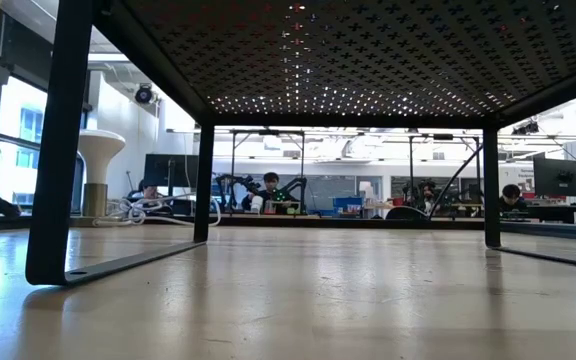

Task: Pick & Place Office Desk Supplies
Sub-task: Adjust the black bin

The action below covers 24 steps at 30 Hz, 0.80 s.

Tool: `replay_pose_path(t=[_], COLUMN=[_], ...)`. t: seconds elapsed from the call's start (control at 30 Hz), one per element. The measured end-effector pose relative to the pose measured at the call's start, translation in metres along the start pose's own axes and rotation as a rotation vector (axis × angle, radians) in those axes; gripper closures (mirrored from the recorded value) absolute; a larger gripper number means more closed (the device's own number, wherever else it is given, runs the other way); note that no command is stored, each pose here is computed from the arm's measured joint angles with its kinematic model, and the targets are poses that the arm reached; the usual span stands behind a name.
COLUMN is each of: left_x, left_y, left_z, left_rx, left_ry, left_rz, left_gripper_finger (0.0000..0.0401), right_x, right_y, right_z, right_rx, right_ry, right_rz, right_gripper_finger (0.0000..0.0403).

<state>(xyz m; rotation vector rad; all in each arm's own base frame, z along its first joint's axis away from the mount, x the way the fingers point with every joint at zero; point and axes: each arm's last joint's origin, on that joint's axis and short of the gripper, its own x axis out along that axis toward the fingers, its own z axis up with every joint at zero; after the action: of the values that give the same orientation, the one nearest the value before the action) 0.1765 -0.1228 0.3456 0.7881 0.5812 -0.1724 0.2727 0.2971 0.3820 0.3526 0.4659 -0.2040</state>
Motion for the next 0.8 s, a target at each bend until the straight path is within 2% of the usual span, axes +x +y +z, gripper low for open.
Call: replay_pose_path(t=[0.17,0.33,0.4,0.47,0.63,0.8], left_x=[-0.021,-0.043,-0.05,-0.055,-0.06,-0.058], left_y=[0.01,0.022,0.026,0.029,0.033,0.032], left_z=[-0.022,-0.044,-0.049,-0.052,-0.056,-0.056], left_rx=[-0.155,-0.424,-0.572,-0.677,-0.736,-0.771], left_ry=[0.039,0.053,0.037,0.027,0.012,0.021], left_rz=[-0.099,-0.142,-0.17,-0.197,-0.213,-0.212], left_gripper_finger=[0.0327,0.0327,0.0327,0.0327,0.0327,0.0327], right_x=[-0.029,-0.053,-0.057,-0.059,-0.06,-0.063], right_y=[-0.029,-0.048,-0.048,-0.048,-0.049,-0.051], right_z=[-0.001,-0.012,-0.015,-0.016,-0.02,-0.019], right_rx=[0.124,0.192,0.236,0.231,0.25,0.211], right_ry=[-0.013,-0.023,-0.022,0.0,0.029,0.14], right_rz=[-0.171,-0.295,-0.292,-0.285,-0.291,-0.286], right_gripper_finger=[0.0318,0.0342,0.036,0.0381,0.0399,0.04])
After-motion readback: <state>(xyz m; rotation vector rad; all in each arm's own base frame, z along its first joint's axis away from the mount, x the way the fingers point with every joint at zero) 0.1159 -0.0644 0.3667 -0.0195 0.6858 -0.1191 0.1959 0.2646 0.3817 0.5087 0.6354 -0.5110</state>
